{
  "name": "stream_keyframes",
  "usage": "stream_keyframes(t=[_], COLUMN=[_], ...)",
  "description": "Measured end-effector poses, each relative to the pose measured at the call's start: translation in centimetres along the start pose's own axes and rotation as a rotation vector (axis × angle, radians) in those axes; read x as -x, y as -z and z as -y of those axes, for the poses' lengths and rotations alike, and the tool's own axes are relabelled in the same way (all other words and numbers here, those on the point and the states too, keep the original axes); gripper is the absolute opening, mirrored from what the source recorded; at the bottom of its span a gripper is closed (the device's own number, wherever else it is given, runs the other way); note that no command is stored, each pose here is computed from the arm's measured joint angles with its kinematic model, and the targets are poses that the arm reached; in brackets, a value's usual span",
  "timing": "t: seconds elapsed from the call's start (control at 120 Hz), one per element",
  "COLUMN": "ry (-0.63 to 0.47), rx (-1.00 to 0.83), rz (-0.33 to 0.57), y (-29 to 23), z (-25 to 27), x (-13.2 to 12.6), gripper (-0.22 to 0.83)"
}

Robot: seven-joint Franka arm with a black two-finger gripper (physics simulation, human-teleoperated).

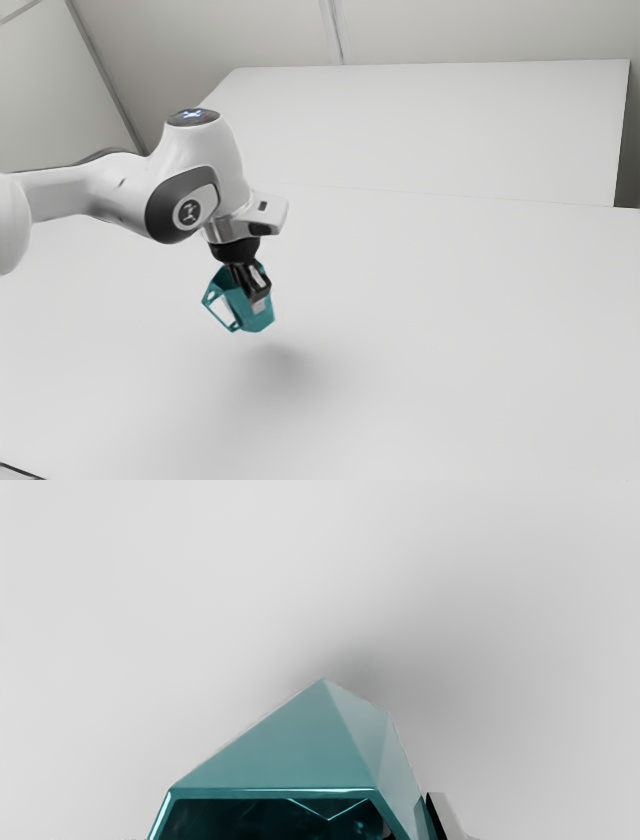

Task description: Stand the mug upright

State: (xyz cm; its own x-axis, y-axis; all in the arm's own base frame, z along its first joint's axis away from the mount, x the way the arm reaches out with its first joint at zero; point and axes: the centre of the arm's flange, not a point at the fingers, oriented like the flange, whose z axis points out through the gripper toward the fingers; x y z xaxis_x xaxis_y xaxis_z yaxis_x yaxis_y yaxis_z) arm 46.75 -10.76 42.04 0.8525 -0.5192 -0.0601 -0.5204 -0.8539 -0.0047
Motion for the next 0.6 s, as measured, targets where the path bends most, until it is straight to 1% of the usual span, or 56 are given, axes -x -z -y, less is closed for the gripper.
stream_keyframes(t=[0.158, 0.333, 0.6], ry=[0.059, 0.089, 0.123], rx=[-0.025, -0.064, -0.103], rz=[0.012, 0.026, 0.002], y=[-0.3, -1.3, -3.0], z=[1.4, 1.7, 1.7], x=[0.6, 1.0, 1.2], gripper=[-0.16, -0.16, -0.16])
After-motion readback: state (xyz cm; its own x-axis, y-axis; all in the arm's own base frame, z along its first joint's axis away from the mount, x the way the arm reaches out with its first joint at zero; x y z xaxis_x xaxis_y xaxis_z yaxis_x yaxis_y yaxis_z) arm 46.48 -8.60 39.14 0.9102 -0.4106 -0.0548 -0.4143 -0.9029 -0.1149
